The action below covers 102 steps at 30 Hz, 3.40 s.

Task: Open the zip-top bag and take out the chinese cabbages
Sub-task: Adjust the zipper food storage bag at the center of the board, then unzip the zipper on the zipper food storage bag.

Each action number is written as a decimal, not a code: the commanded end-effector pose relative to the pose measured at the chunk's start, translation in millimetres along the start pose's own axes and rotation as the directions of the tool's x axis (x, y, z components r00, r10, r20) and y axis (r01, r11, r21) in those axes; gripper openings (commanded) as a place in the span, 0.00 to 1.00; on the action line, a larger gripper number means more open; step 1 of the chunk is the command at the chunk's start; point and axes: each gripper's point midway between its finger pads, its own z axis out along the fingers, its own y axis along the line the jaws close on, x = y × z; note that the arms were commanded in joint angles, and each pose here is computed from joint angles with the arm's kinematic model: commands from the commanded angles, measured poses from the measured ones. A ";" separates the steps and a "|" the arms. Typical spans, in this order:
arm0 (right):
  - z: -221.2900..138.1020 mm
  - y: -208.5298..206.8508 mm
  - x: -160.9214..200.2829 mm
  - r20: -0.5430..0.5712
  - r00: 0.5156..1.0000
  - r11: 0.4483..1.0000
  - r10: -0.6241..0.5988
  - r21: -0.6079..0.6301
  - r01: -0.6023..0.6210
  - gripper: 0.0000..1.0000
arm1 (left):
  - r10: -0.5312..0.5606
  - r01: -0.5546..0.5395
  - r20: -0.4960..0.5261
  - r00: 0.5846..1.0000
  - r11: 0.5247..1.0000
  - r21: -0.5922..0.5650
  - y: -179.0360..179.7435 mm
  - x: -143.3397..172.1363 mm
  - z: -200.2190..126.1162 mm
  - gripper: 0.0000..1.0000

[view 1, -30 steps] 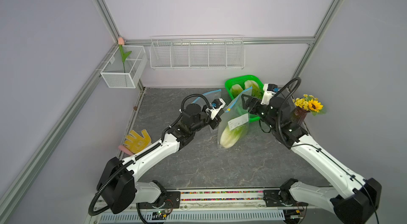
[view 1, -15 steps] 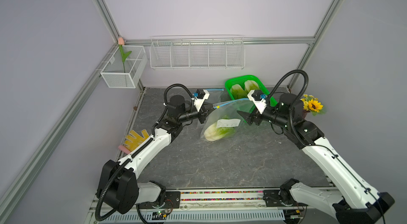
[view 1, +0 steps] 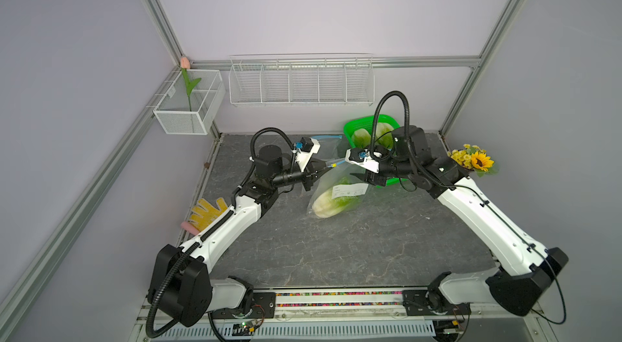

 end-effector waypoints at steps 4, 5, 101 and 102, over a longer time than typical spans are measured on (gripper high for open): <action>10.0 -6.9 -6.9 0.003 0.998 0.997 -0.070 -0.014 0.070 0.53 | 0.016 -0.016 0.014 1.000 1.000 0.020 -5.8 -10.7 -3.6 0.00; 12.2 -6.0 -6.4 0.003 0.998 0.997 -0.068 -0.026 0.068 0.48 | 0.015 -0.016 0.014 1.000 1.000 0.020 -5.9 -10.4 -3.6 0.00; 18.5 28.4 -52.4 0.195 0.970 0.932 0.145 -0.356 -0.068 0.09 | 0.195 -0.196 -0.060 0.979 0.981 0.000 -26.6 -4.4 -8.1 0.00; 19.3 28.0 -50.6 0.190 0.971 0.934 0.146 -0.350 -0.072 0.09 | 0.194 -0.194 -0.063 0.979 0.981 -0.008 -25.8 -4.1 -8.4 0.00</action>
